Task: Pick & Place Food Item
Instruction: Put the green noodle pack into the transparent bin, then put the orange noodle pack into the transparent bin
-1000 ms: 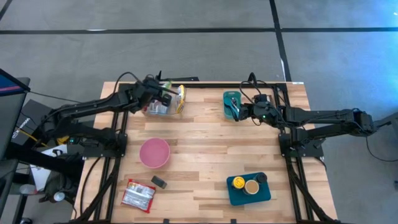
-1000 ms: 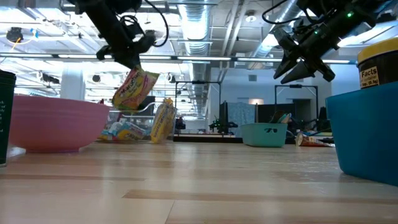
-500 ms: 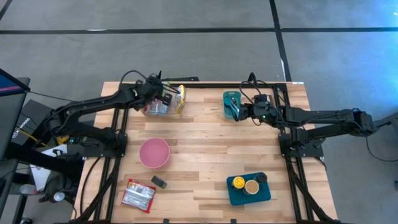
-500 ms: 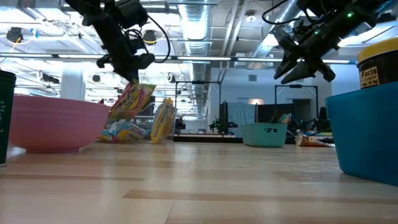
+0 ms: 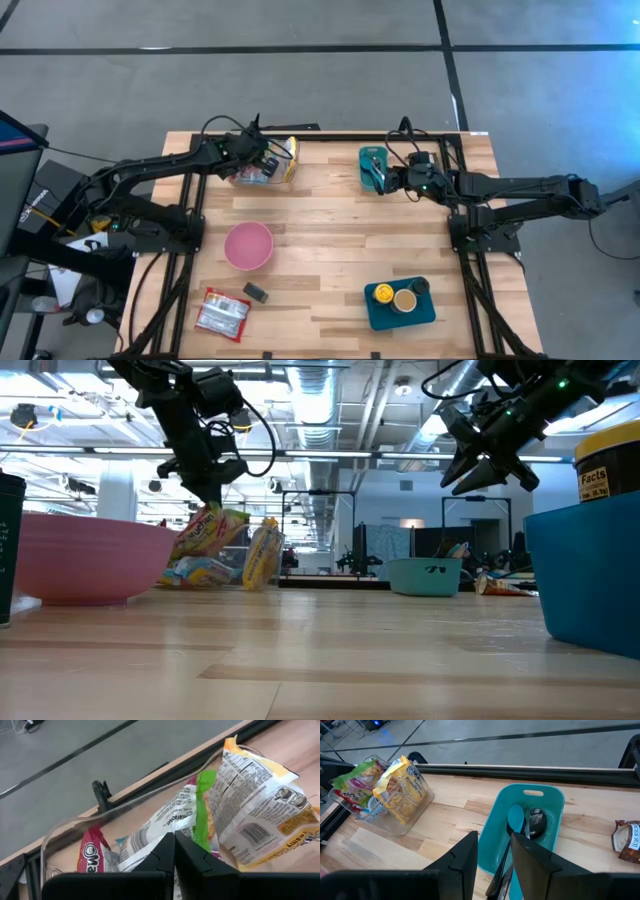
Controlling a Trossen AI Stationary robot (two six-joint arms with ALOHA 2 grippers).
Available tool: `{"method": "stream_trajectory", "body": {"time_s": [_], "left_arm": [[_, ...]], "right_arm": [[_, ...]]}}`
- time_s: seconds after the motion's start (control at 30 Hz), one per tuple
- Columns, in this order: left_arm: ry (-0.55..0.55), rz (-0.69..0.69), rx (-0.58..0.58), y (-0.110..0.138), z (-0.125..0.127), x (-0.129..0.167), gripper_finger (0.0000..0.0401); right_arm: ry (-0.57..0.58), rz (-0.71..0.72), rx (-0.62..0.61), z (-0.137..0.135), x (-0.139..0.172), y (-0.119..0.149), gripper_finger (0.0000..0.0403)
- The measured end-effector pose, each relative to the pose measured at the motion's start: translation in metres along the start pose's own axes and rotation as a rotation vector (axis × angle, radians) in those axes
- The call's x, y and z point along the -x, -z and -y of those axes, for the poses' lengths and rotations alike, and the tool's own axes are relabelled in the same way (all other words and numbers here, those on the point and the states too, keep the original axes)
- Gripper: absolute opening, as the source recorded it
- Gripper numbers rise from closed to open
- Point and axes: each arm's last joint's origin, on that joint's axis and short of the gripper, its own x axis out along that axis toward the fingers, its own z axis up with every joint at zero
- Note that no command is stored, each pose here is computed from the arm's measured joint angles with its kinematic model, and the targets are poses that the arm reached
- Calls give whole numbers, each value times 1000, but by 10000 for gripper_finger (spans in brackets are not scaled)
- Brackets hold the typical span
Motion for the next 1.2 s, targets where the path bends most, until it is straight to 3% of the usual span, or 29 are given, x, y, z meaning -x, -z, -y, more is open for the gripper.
{"method": "stream_trajectory", "body": {"time_s": [0.8,0.97,1.2], "left_arm": [[33,-40,8,3,4,-5,9],[50,-44,10,3,4,-5,43],[65,-51,56,3,5,-5,120]], "right_arm": [[-1,0,-1,0,0,0,113],[-1,0,-1,0,0,0,113],[-1,1,-1,0,0,0,113]]}}
